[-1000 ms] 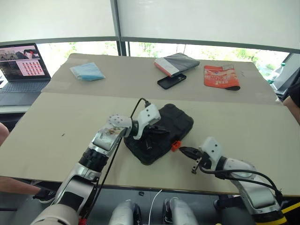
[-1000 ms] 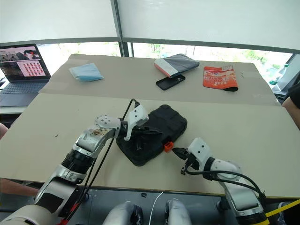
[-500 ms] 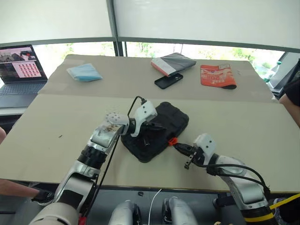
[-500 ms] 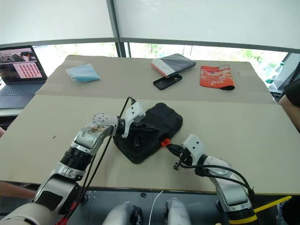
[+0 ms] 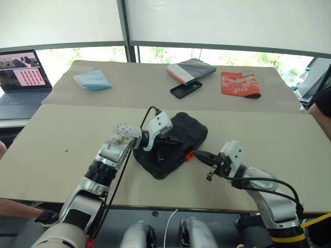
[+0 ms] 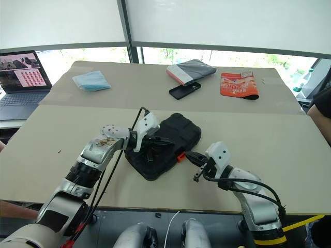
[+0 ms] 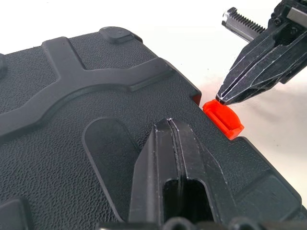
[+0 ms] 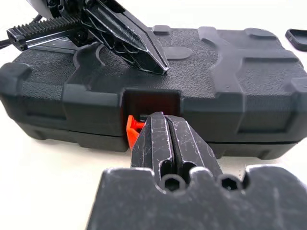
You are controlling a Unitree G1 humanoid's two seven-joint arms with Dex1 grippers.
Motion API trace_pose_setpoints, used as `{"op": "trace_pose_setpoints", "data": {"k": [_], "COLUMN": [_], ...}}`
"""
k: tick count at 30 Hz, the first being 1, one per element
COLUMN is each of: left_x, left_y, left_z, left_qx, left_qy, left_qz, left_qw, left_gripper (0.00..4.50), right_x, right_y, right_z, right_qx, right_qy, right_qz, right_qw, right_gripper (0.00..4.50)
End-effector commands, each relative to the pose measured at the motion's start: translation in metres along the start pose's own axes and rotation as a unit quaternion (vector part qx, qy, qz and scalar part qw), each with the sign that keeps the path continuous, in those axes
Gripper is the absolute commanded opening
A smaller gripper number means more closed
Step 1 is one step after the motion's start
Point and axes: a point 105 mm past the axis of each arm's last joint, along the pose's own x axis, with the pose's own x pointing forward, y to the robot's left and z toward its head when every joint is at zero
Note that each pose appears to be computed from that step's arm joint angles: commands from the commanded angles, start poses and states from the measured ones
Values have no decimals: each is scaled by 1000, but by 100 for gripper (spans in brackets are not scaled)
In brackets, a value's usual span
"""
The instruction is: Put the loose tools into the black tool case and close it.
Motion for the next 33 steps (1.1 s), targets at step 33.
{"op": "trace_pose_setpoints", "data": {"k": [33], "left_x": [-2], "left_y": [-4], "left_z": [-53], "left_qx": [-88], "left_qy": [71], "left_qz": [7], "left_qw": [994], "left_gripper": [2], "right_x": [32], "right_y": [9], "right_z": [10], "right_qx": [-14], "right_qy": [-17], "right_qz": [49], "right_qw": [999], "right_gripper": [0]}}
